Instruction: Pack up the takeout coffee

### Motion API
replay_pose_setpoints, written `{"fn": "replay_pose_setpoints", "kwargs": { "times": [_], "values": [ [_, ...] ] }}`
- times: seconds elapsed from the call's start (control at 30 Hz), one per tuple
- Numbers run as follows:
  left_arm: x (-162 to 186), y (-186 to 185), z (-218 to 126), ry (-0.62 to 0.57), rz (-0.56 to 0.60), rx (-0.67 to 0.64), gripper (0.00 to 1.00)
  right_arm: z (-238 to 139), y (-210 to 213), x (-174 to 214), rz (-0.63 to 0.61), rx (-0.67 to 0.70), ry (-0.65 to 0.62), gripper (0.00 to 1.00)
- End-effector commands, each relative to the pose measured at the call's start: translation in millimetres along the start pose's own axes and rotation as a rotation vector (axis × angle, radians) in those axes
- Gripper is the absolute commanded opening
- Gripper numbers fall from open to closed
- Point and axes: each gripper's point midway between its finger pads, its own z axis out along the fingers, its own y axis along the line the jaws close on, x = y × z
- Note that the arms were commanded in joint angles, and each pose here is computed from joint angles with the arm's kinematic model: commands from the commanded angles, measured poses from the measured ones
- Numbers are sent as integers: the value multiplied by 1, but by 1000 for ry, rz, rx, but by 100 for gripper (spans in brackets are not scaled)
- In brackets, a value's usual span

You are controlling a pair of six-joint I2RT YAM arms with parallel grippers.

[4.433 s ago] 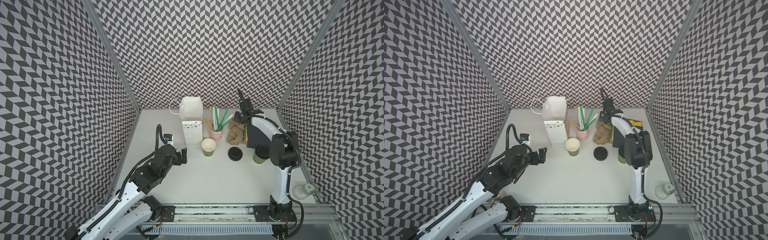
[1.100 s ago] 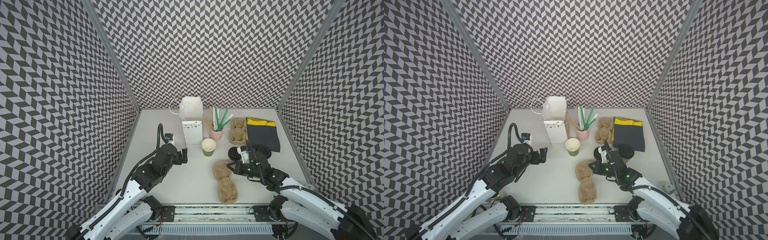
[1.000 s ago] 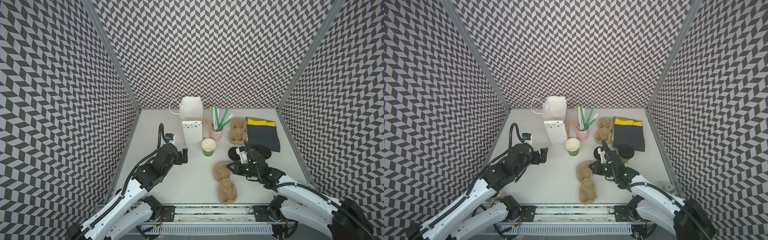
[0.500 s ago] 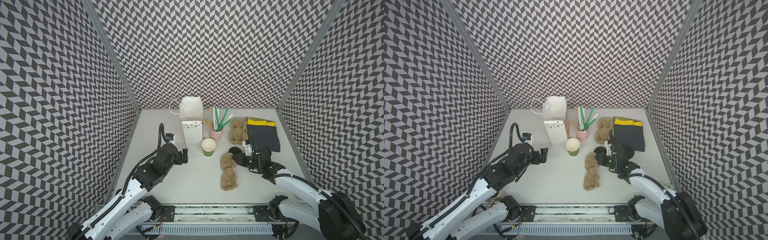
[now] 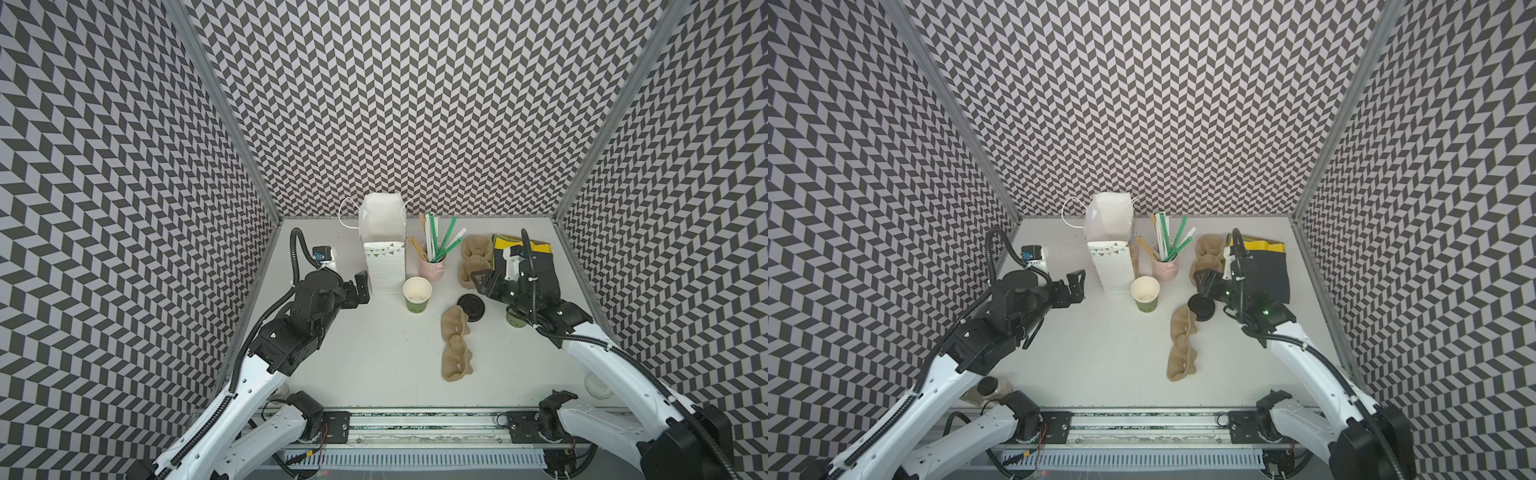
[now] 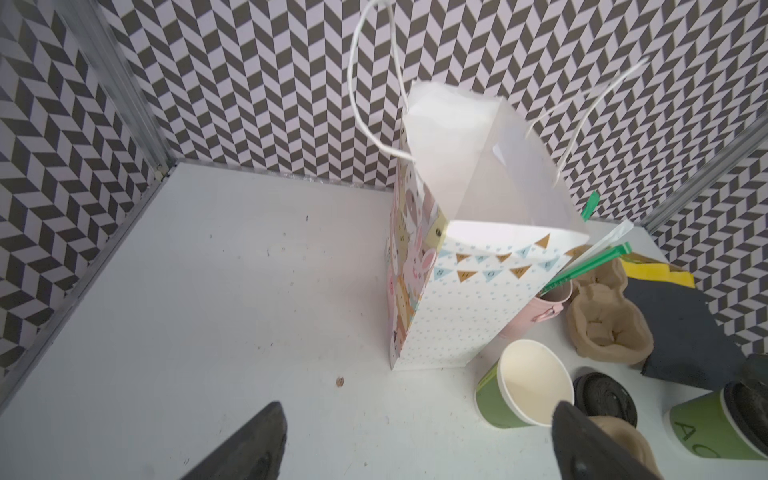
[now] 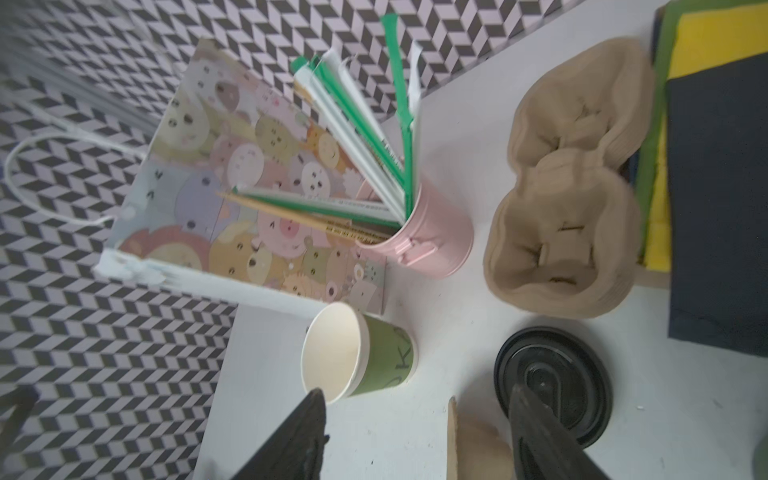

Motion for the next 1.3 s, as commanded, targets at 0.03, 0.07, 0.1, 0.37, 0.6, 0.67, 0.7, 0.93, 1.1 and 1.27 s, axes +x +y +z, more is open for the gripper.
{"fn": "replay_pose_setpoints", "kwargs": {
  "times": [0.03, 0.07, 0.1, 0.37, 0.6, 0.67, 0.7, 0.93, 1.1, 1.27],
  "values": [
    [-5, 1, 9, -3, 0, -21, 100, 23, -42, -16, 28, 206, 10, 67],
    [-4, 2, 11, 0, -3, -29, 100, 29, -47, -22, 31, 231, 2, 66],
    [-3, 3, 13, 2, -4, -30, 100, 34, -51, -26, 35, 253, -3, 66],
    [8, 17, 22, -5, -12, -59, 100, 94, -85, -41, 85, 338, 96, 65],
    [23, 28, 26, 6, -5, -93, 100, 126, -92, -47, 69, 343, 118, 64],
    [23, 29, 25, 1, -8, -92, 99, 135, -96, -45, 76, 343, 143, 62],
    [23, 29, 26, 1, -8, -93, 100, 140, -95, -44, 80, 329, 157, 61],
    [25, 31, 28, 8, -11, -93, 100, 166, -88, -51, 68, 262, 159, 59],
    [27, 32, 30, 15, 8, -92, 100, 175, -90, -61, 45, 301, 180, 60],
    [28, 32, 31, 20, 9, -88, 100, 156, -81, -75, 28, 314, 133, 68]
  ]
}}
